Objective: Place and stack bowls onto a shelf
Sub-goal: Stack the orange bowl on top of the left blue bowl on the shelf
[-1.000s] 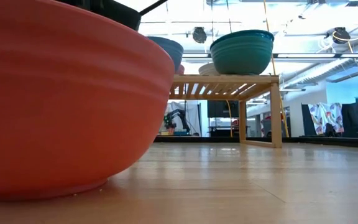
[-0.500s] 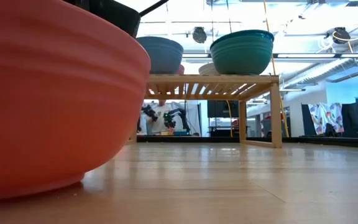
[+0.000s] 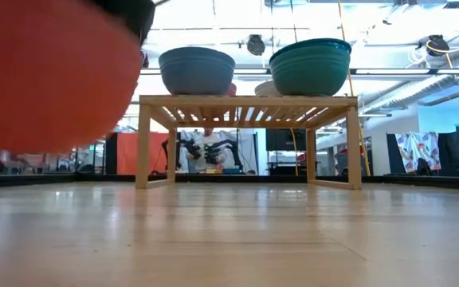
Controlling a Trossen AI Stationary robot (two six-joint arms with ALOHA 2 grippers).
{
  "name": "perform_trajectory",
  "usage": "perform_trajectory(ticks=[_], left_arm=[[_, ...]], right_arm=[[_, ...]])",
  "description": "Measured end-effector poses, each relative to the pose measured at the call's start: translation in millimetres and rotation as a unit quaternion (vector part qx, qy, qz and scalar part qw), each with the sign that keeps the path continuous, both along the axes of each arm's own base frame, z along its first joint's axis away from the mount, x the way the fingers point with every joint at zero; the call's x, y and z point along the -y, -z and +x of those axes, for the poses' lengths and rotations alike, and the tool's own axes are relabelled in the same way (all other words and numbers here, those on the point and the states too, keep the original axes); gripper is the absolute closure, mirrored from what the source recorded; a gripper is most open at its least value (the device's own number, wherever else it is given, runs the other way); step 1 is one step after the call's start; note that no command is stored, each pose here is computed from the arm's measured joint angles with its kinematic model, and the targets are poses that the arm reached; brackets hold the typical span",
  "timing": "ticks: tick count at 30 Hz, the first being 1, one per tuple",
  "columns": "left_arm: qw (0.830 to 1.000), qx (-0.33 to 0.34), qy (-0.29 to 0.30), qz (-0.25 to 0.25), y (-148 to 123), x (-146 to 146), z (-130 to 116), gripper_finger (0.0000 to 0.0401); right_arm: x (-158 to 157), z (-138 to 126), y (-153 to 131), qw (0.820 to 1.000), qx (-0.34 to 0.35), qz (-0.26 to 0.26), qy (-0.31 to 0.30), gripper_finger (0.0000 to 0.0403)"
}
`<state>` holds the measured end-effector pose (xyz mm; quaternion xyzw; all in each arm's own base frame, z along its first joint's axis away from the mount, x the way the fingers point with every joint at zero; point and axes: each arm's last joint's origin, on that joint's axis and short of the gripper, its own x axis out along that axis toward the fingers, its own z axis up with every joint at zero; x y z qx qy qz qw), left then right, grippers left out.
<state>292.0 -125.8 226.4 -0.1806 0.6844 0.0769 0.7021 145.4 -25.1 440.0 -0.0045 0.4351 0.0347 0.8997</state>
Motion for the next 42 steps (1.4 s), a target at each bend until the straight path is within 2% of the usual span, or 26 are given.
perform_trajectory(ticks=[8, 11, 14, 17, 20, 27, 31, 35, 42], left_arm=[[0.99, 0.115, -0.076, -0.03, -73, -38, -33, 0.0397], [0.982, 0.119, -0.137, -0.042, -91, -59, -50, 0.0397], [0.976, 0.129, -0.169, -0.044, -109, -75, -63, 0.0397], [0.973, 0.128, -0.187, -0.035, -130, -89, -71, 0.0397], [0.97, 0.138, -0.202, -0.006, -153, -101, -76, 0.0397], [0.951, 0.177, -0.252, 0.039, -200, -130, -90, 0.0397], [0.941, 0.19, -0.271, 0.064, -213, -150, -89, 0.0397], [0.941, 0.197, -0.262, 0.081, -219, -171, -80, 0.0397], [0.945, 0.216, -0.239, 0.054, -230, -207, -58, 0.0397]], right_arm=[[0, 0, 0, 1.0, 0.0, -0.001, -0.001, 0.0403], [0, 0, 0, 1.0, 0.0, -0.001, -0.001, 0.0403], [0, 0, 0, 1.0, 0.0, -0.001, -0.001, 0.0403], [0, 0, 0, 1.0, 0.0, -0.001, -0.001, 0.0403], [0, 0, 0, 1.0, 0.0, -0.001, -0.001, 0.0403], [0, 0, 0, 1.0, 0.0, -0.001, -0.001, 0.0403], [0, 0, 0, 1.0, 0.0, -0.002, -0.001, 0.0403], [0, 1, 0, 1.0, 0.005, -0.01, -0.011, 0.0403], [0, 1, 0, 1.0, 0.005, -0.014, -0.015, 0.0403]])
